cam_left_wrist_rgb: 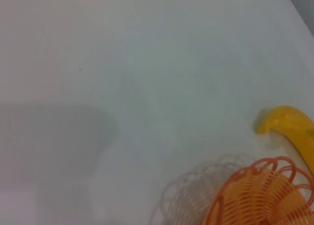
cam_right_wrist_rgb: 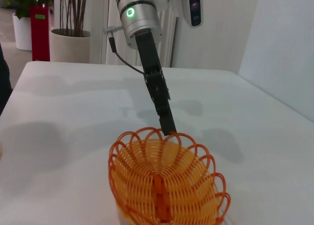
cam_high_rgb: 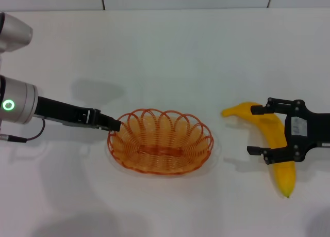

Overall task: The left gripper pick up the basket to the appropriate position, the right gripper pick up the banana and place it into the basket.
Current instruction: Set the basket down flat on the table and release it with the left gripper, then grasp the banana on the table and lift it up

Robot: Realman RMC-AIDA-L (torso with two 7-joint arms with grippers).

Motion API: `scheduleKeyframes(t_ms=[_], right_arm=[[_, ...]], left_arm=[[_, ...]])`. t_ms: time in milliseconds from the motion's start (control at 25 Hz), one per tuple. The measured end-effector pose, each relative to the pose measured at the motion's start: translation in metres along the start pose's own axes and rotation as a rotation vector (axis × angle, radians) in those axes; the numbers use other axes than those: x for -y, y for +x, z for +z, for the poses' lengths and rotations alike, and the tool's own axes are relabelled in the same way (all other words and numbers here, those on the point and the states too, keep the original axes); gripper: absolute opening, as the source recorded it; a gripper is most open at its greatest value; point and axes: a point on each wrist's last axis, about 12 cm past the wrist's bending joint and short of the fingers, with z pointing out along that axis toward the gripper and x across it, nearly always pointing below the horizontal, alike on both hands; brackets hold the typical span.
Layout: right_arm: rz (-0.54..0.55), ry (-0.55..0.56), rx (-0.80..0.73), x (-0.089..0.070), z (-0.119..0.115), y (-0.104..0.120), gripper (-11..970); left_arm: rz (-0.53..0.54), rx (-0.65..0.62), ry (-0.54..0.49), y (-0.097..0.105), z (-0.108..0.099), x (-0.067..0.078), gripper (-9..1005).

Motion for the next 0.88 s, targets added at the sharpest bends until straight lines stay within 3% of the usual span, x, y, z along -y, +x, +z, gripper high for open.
scheduleKeyframes(t_ms=[200,400,640,720,760,880], right_arm=[[0.004,0.002,0.001,-0.001,-0.001,0.001,887],[0.011,0.025,0.005,0.0,-0.006,0.002,887],[0.016,0.045,0.012,0.001,-0.009,0.002,887],[0.018,0.048,0.013,0.0,-0.01,0.003,887],[0.018,0.049,0.014,0.0,-0.01,0.003,887],[0.018,0.051,0.016,0.0,-0.01,0.002,887]], left_arm=[[0.014,0.001,0.001,-0.001,-0.001,0.001,228],[0.111,0.002,0.022,-0.004,-0.024,0.013,230],[0.256,0.039,-0.004,0.005,-0.061,0.021,431],[0.284,0.04,-0.01,0.008,-0.065,0.022,665],[0.395,0.034,-0.011,0.02,-0.07,0.019,675],[0.493,0.042,-0.002,0.029,-0.069,0.013,706]])
